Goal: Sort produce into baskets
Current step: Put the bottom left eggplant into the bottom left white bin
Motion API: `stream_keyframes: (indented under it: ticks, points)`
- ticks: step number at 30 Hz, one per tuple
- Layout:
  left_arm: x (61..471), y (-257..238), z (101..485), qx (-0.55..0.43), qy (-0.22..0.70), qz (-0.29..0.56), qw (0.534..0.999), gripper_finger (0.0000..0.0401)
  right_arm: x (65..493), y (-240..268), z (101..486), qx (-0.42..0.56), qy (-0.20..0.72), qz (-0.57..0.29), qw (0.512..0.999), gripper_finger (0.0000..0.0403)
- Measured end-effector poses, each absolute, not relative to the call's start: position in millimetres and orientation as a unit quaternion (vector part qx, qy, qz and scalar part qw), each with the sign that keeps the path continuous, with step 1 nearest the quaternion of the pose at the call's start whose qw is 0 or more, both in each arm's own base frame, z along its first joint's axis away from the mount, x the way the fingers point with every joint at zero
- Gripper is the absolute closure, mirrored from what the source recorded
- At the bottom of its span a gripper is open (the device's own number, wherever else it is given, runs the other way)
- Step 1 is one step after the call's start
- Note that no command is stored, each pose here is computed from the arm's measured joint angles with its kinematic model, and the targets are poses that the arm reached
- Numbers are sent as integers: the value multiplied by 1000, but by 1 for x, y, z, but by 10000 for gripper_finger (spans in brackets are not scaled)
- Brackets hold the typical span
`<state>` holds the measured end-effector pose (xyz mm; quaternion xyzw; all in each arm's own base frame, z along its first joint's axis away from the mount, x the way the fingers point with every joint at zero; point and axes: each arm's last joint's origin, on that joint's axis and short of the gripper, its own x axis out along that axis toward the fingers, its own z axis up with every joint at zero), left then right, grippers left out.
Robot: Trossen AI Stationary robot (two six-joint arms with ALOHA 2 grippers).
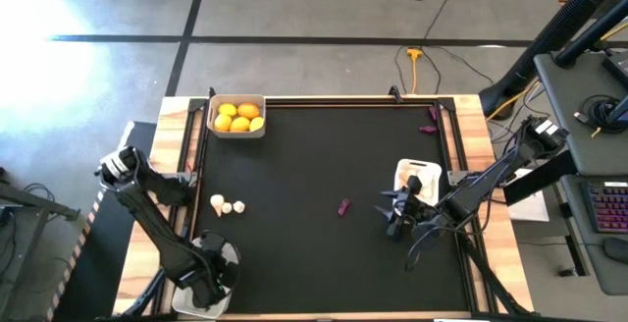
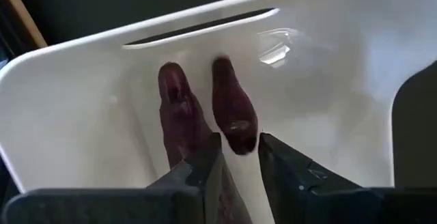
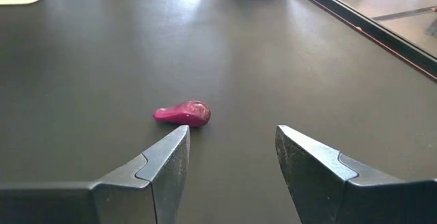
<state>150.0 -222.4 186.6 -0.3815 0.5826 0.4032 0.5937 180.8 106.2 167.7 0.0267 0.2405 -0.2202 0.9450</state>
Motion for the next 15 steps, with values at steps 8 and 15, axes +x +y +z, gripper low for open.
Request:
stream_keyframes:
  ticks: [8, 15]
  points:
    - [159, -222, 193, -390, 581, 404, 589, 276, 181, 106, 168, 27, 240, -220, 945, 193]
    - [196, -214, 225, -366, 509, 340, 701, 254, 181, 106, 168, 27, 239, -221, 945, 193]
